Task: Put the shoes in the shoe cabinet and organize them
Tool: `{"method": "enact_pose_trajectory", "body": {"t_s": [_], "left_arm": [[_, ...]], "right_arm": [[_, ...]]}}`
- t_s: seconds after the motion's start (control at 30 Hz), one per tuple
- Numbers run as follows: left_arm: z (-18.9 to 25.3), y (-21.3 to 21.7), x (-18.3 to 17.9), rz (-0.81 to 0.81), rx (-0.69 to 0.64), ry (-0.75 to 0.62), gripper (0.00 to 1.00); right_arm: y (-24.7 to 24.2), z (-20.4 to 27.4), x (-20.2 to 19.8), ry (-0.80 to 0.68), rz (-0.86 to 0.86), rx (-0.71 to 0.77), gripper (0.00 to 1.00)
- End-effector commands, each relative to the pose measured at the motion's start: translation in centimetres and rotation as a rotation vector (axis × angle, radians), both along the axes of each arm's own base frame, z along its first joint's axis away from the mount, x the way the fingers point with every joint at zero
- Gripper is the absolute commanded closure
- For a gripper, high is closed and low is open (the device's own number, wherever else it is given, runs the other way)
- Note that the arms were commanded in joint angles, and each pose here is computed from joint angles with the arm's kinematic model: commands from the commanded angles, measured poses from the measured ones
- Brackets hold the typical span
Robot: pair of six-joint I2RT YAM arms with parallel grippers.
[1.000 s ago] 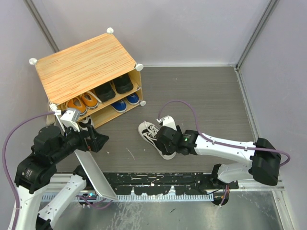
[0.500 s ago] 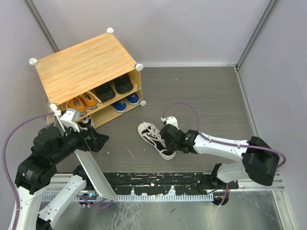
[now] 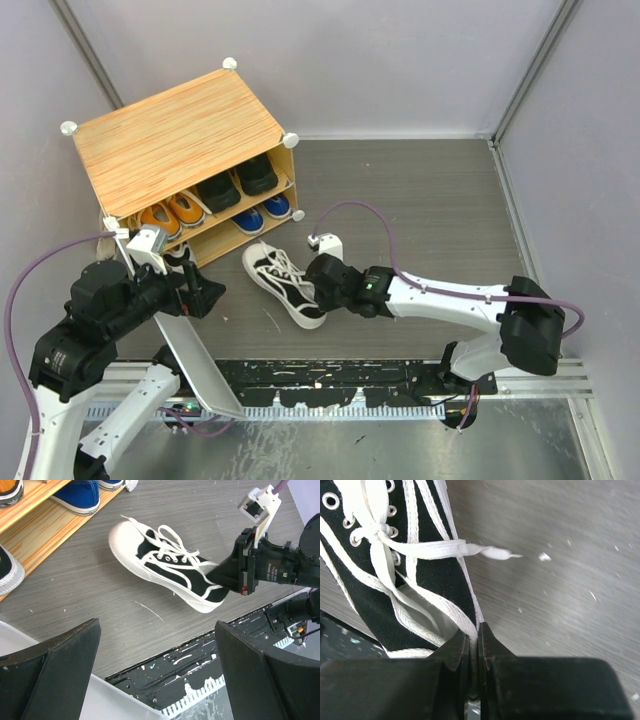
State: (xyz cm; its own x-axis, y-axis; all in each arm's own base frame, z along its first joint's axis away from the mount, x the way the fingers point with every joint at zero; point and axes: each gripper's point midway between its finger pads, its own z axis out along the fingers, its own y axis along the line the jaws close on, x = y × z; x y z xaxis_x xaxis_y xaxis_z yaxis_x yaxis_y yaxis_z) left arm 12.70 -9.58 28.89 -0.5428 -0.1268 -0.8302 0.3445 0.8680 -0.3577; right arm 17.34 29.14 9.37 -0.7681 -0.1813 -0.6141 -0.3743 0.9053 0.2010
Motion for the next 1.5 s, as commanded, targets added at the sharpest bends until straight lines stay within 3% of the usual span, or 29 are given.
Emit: {"method": "enact_pose_trajectory", "body": {"t_s": [0.0, 0.43, 0.87, 0.9, 1.03, 1.2, 1.47], "left_arm": [[1.4, 0.9, -0.3, 0.020, 0.027, -0.037, 0.02], [2.6, 0.9, -0.9, 0.023, 0.001, -0.047, 0.02], [2.2, 1.1, -1.1, 0.007, 0.036, -0.038, 0.02], [2.1, 1.2, -1.1, 0.006, 0.040, -0.037, 0.02], [1.7, 1.1, -1.1, 0.001, 0.047, -0.030, 0.02], [1.4, 1.2, -1.1, 0.000, 0.057, -0.029, 0.02], [1.0, 0.9, -0.4, -0.006, 0.066, -0.013, 0.02]], "right_arm": [[5.9, 4.8, 3.3, -0.110, -0.041, 0.217, 0.99], [15.2, 4.9, 9.7, -0.201, 0.004, 0.274, 0.99], [22.3, 2.4, 16.4, -0.175, -0.013, 0.330, 0.99], [22.7, 2.4, 16.7, -0.177, -0.014, 0.333, 0.97], [23.3, 2.6, 17.0, -0.181, -0.019, 0.348, 0.64], [22.7, 3.3, 15.1, -0.173, 0.060, 0.350, 0.39], [20.3, 5.2, 10.4, -0.217, 0.229, 0.405, 0.32]]}}
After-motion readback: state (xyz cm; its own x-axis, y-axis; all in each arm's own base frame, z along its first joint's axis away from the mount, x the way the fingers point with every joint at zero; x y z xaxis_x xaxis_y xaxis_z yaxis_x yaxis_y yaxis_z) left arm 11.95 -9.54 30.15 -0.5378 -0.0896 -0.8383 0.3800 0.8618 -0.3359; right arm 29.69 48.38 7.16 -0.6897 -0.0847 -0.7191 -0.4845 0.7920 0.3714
